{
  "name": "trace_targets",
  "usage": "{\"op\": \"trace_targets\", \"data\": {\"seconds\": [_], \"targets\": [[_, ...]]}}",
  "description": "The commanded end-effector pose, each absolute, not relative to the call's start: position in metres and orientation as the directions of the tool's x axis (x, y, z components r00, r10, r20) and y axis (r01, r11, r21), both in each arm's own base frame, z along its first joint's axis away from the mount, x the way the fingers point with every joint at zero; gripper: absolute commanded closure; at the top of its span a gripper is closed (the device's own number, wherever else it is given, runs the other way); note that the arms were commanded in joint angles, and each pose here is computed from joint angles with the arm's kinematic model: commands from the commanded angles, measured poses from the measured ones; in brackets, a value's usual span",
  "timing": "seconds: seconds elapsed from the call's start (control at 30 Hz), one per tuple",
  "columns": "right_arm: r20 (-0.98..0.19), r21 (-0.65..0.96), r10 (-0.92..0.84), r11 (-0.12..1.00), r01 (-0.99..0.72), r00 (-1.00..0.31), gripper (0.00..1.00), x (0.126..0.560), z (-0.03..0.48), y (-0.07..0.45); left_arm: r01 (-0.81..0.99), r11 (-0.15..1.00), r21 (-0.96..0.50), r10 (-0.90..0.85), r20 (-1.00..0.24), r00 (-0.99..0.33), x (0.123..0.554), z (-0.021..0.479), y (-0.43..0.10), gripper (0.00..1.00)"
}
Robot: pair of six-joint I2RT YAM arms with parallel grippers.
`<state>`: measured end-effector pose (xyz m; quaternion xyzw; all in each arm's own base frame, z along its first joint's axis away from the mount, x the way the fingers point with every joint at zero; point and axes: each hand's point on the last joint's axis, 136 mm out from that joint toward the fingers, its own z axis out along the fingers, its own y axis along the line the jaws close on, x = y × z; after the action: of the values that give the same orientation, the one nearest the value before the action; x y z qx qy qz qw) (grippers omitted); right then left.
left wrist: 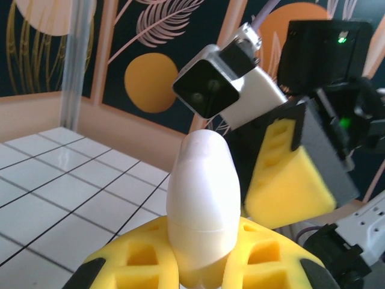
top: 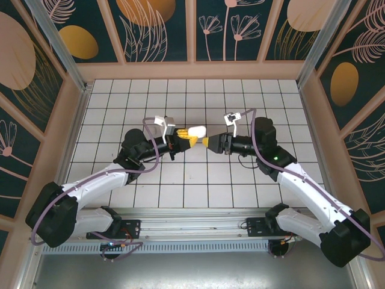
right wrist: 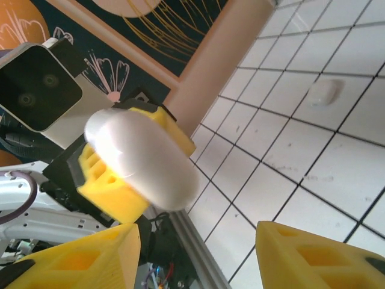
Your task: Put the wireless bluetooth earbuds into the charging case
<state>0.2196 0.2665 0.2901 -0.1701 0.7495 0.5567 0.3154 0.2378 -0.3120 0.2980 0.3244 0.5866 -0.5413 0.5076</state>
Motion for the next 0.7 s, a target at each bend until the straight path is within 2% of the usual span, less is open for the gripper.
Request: {"op": "trace_targets", "data": {"seconds": [0.0, 0.23, 0.43, 0.67], "targets": [[-0.753, 0.658, 0.17, 0.227, -0.718, -0.636, 0.46, 0.217, 0.333, 0.269, 0.939, 0.123, -0.32, -0.178, -0.938, -0.297, 0.231, 0.316, -0.317, 1.0], [-0.789, 0.615, 0.166, 0.182, -0.767, -0.592, 0.48, 0.21, 0.349, 0.27, 0.941, 0.058, -0.333, -0.155, -0.934, -0.321, 0.228, 0.321, -0.326, 1.0], [-0.787, 0.616, 0.145, 0.203, -0.761, -0.599, 0.61, 0.216, 0.342, 0.273, 0.941, 0.026, -0.338, -0.145, -0.932, -0.331, 0.228, 0.324, -0.33, 1.0], [-0.779, 0.627, 0.151, 0.229, -0.745, -0.609, 0.82, 0.223, 0.337, 0.274, 0.943, 0.015, -0.333, -0.132, -0.935, -0.328, 0.227, 0.324, -0.331, 1.0]]}}
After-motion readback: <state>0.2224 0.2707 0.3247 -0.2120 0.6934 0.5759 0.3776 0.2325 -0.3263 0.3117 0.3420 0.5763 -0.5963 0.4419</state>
